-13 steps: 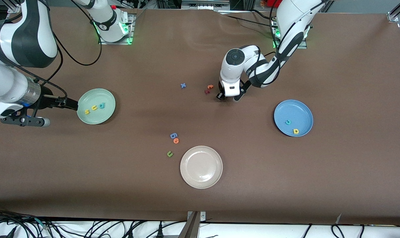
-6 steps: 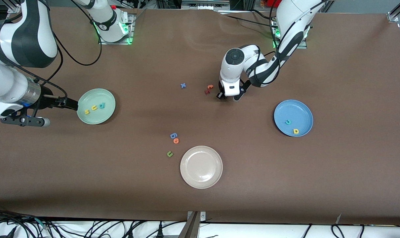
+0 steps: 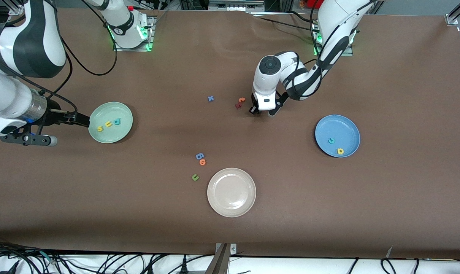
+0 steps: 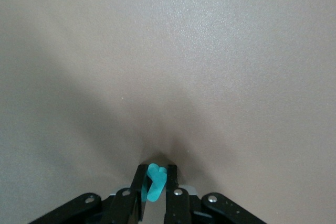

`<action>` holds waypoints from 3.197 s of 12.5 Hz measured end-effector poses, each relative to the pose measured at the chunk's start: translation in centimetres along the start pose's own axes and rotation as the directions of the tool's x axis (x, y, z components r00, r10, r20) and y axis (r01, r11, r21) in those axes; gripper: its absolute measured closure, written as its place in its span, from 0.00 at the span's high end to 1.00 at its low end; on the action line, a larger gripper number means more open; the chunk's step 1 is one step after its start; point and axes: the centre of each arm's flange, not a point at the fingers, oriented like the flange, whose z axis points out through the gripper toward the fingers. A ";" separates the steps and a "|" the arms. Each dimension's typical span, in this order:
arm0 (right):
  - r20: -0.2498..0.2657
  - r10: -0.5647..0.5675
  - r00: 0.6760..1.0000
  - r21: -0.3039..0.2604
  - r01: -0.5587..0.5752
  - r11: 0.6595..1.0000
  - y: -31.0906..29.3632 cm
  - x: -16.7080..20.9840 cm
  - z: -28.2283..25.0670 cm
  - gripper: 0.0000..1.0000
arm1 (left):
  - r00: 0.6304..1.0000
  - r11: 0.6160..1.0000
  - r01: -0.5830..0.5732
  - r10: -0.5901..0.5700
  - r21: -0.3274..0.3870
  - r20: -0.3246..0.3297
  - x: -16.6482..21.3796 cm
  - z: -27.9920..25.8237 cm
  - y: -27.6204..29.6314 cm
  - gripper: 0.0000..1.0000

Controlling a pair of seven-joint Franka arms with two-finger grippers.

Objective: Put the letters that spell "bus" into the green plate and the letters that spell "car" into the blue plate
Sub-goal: 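Lower the left gripper over the cyan r and close on it, then carry the cyan r with the left gripper to the blue plate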

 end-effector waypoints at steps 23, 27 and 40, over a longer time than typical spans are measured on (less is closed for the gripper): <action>0.000 0.000 1.000 0.000 0.000 1.000 0.0 0.0 0.0 1.00 | 0.855 0.814 -0.518 0.500 0.264 0.138 17.8 -7.4 5.6 0.18; 0.000 0.000 1.000 0.000 0.000 1.000 0.0 0.0 0.0 1.00 | 0.690 0.647 -0.724 0.665 0.240 0.286 26.2 -8.1 3.0 0.18; 0.000 0.000 1.000 0.000 0.000 1.000 0.0 0.0 0.0 1.00 | 0.542 0.511 -0.839 0.755 0.188 0.369 36.6 -6.4 0.2 0.37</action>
